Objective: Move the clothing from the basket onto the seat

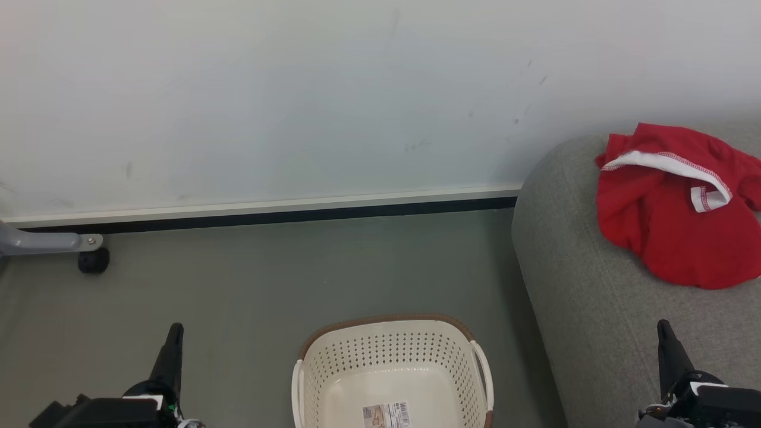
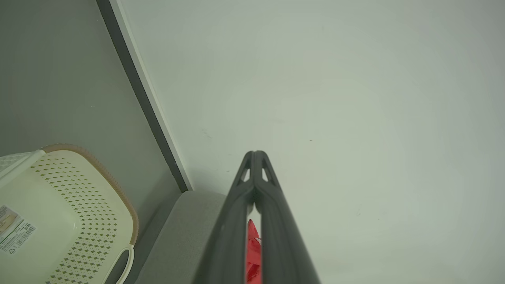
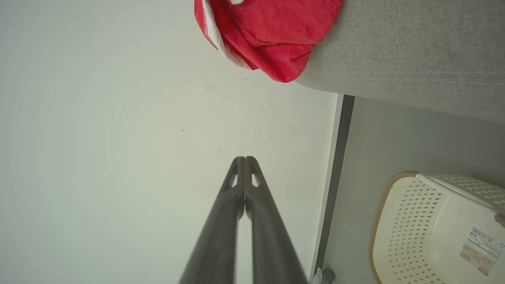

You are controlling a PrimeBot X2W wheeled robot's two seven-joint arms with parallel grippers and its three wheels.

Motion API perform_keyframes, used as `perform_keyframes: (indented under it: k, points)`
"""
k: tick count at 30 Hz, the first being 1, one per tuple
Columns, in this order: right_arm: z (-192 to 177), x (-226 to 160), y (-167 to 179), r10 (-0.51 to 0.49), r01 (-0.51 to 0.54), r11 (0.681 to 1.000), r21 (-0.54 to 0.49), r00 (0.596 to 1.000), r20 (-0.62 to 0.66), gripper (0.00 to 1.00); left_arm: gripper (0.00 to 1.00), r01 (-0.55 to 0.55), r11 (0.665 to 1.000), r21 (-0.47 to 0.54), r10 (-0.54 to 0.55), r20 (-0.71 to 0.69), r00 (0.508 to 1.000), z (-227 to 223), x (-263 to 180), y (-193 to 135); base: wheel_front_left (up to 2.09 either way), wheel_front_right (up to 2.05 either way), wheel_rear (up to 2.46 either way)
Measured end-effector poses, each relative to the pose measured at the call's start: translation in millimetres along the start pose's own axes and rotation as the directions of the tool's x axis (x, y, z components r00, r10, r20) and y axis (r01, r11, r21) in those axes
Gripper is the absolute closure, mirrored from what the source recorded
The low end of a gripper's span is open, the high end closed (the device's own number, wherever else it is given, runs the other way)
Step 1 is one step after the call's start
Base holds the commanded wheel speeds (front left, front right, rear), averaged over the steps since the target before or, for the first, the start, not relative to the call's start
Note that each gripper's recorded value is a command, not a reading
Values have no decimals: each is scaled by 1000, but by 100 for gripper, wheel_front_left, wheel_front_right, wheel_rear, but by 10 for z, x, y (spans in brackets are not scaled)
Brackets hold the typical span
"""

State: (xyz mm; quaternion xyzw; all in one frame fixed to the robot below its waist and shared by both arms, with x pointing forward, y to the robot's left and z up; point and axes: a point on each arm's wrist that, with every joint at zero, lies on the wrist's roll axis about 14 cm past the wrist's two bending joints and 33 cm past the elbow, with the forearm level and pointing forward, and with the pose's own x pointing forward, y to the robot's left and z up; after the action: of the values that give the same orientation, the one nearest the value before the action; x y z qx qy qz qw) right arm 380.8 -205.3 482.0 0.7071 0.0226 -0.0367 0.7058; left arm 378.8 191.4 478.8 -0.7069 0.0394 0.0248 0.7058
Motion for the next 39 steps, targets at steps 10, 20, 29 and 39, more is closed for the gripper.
perform_keyframes:
  k: [10,20,29,39]
  points:
    - [-1,0,0,0,0,1000,0,1000,0,100,100,0,1000,0,0,0,1000,1,0,1,0,0,0]
    - [-1,0,0,0,0,1000,0,1000,0,100,100,0,1000,0,0,0,1000,0,0,0,0,0,0]
    - [-1,0,1,0,0,1000,1,1000,0,100,100,0,1000,-1,0,0,1000,0,0,1,0,0,0]
    - [-1,0,1,0,0,1000,1,1000,0,100,100,0,1000,-1,0,0,1000,0,-1,0,0,0,0]
